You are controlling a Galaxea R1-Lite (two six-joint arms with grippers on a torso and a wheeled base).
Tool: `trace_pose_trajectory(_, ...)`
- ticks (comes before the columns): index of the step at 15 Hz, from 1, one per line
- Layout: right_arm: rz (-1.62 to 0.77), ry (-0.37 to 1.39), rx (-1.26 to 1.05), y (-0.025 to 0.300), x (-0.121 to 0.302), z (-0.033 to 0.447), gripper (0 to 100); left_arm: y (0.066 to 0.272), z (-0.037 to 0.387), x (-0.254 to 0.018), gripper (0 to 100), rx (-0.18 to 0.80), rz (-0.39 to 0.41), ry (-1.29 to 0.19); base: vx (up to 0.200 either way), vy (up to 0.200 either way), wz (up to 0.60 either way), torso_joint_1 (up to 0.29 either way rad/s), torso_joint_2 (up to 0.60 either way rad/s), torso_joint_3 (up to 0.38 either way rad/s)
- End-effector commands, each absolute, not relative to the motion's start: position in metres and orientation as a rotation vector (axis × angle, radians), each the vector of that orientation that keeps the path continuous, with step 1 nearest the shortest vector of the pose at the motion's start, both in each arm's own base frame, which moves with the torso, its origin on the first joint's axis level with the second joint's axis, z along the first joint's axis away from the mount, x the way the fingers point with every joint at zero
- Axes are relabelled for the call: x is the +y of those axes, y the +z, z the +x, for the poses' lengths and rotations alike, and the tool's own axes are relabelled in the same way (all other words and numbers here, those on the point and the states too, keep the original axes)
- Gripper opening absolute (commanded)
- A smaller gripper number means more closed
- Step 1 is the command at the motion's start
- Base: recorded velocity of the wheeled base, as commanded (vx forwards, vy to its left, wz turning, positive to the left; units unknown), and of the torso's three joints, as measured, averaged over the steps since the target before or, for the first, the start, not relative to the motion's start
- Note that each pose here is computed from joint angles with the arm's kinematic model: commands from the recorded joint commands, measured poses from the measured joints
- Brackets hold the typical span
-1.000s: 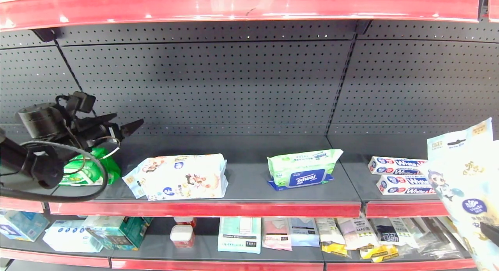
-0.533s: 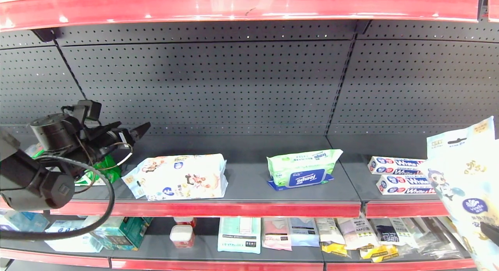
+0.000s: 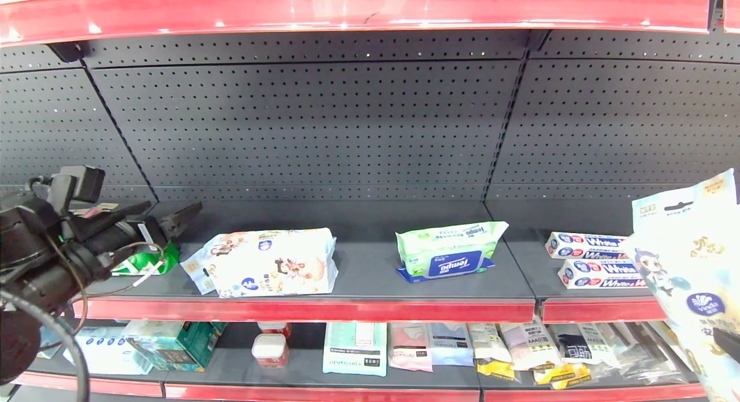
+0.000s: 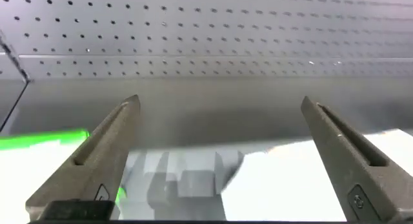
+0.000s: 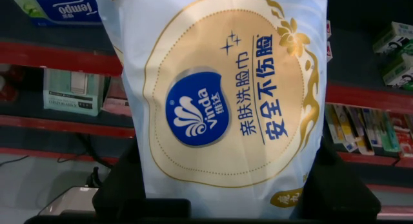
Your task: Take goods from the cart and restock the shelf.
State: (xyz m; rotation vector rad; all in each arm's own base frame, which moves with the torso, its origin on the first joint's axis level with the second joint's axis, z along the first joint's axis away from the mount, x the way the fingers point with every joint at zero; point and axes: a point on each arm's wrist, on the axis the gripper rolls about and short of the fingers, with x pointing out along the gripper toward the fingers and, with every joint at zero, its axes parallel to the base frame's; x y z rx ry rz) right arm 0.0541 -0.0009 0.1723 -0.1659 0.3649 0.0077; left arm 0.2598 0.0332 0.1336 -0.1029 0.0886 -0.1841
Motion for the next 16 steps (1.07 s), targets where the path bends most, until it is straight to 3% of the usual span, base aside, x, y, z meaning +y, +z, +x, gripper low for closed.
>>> trace_pose_trajectory(1,-0.171,0.028,0.351,0.173,0.000,0.052,0,0.146,0.214,0.024,100,0.050,-0.090,-0.201,0.000,0.000,0.00,0.000,0.00,0.000)
trace_pose_trajectory(6,-0.180,0.031,0.346,0.182,0.000,0.058,0,0.135,0.147,0.011,100,0.066,-0.078,-0.250,0.000,0.000,0.00,0.000,0.00,0.000)
trace_pose_trajectory(9,-0.196,0.066,0.329,0.187,0.002,0.059,0,0.141,0.123,0.008,100,0.048,-0.072,-0.258,0.000,0.000,0.00,0.000,0.00,0.000)
trace_pose_trajectory(11,-0.205,0.136,0.292,0.199,0.005,0.062,0,0.158,0.097,0.000,100,0.024,-0.065,-0.303,0.000,0.000,0.00,0.000,0.00,0.000)
trace_pose_trajectory(14,-0.204,0.133,0.292,0.201,0.005,0.064,0,0.184,0.058,-0.005,100,0.070,-0.075,-0.337,0.000,0.000,0.00,0.000,0.00,0.000)
trace_pose_trajectory(16,-0.204,0.136,0.295,0.201,0.005,0.065,0,0.190,0.040,-0.006,100,0.090,-0.053,-0.328,0.000,0.000,0.00,0.000,0.00,0.000)
